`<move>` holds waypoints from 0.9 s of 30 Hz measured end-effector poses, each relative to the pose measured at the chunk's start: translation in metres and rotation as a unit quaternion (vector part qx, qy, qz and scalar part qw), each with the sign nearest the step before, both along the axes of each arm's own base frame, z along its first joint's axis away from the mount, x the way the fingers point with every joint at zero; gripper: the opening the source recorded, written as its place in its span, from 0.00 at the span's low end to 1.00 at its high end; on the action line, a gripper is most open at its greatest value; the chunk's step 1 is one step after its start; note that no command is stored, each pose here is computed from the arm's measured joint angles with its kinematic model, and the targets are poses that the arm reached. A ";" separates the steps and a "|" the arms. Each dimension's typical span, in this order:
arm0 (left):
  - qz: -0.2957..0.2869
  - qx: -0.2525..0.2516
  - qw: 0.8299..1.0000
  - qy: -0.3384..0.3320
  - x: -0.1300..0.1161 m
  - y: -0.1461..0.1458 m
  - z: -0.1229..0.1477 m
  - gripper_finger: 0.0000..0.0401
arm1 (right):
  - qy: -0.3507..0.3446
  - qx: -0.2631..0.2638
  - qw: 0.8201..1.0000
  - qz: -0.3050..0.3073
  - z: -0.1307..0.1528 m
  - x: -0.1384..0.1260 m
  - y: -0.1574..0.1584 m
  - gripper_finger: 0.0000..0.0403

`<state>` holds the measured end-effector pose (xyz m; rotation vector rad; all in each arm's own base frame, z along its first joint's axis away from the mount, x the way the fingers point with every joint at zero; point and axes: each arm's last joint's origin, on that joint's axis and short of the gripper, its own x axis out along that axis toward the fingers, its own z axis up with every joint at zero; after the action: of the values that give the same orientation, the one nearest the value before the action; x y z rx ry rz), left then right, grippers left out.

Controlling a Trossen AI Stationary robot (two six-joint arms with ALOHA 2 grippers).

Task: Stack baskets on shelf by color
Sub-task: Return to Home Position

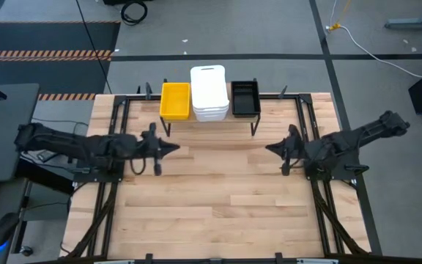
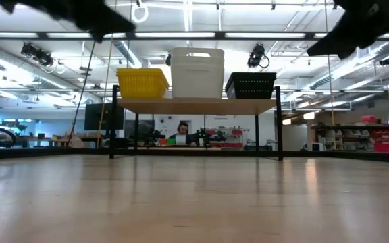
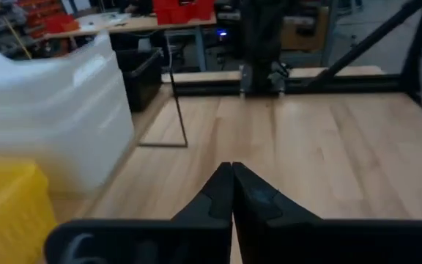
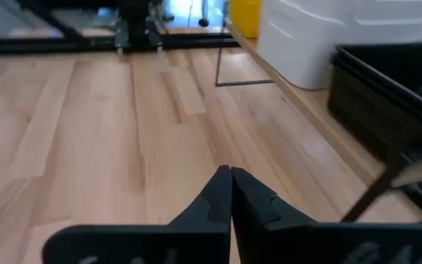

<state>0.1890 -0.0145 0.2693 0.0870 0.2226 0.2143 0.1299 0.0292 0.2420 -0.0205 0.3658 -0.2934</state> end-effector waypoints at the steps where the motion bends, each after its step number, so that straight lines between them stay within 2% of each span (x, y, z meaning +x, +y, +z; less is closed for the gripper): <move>1: -0.004 -0.002 1.000 -0.002 -0.006 -0.001 -0.006 0.01 | -0.008 0.008 1.000 -0.005 -0.002 -0.004 -0.002 0.01; 6: -0.028 -0.013 0.999 -0.023 -0.033 -0.007 -0.028 0.02 | -0.057 0.032 0.998 0.004 -0.011 -0.021 -0.009 0.04; 9: -0.020 -0.014 0.999 -0.045 -0.050 -0.006 -0.042 0.01 | -0.091 0.036 0.995 0.025 -0.019 -0.027 -0.011 0.02; 14: -0.018 -0.026 0.995 -0.092 -0.071 -0.002 -0.063 0.02 | -0.111 0.028 0.993 0.026 -0.042 -0.034 -0.015 0.01; 20: -0.026 -0.029 0.993 -0.109 -0.084 0.001 -0.085 0.02 | -0.134 0.039 0.989 0.041 -0.074 -0.035 -0.016 0.02; 27: -0.036 -0.048 0.995 -0.084 -0.094 0.002 -0.094 0.02 | -0.160 0.018 0.985 0.059 -0.068 -0.037 -0.017 0.01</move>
<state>0.0951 -0.0123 0.1757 -0.0180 0.0614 0.1379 0.0932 0.0122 0.1736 0.0393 0.0497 -0.1690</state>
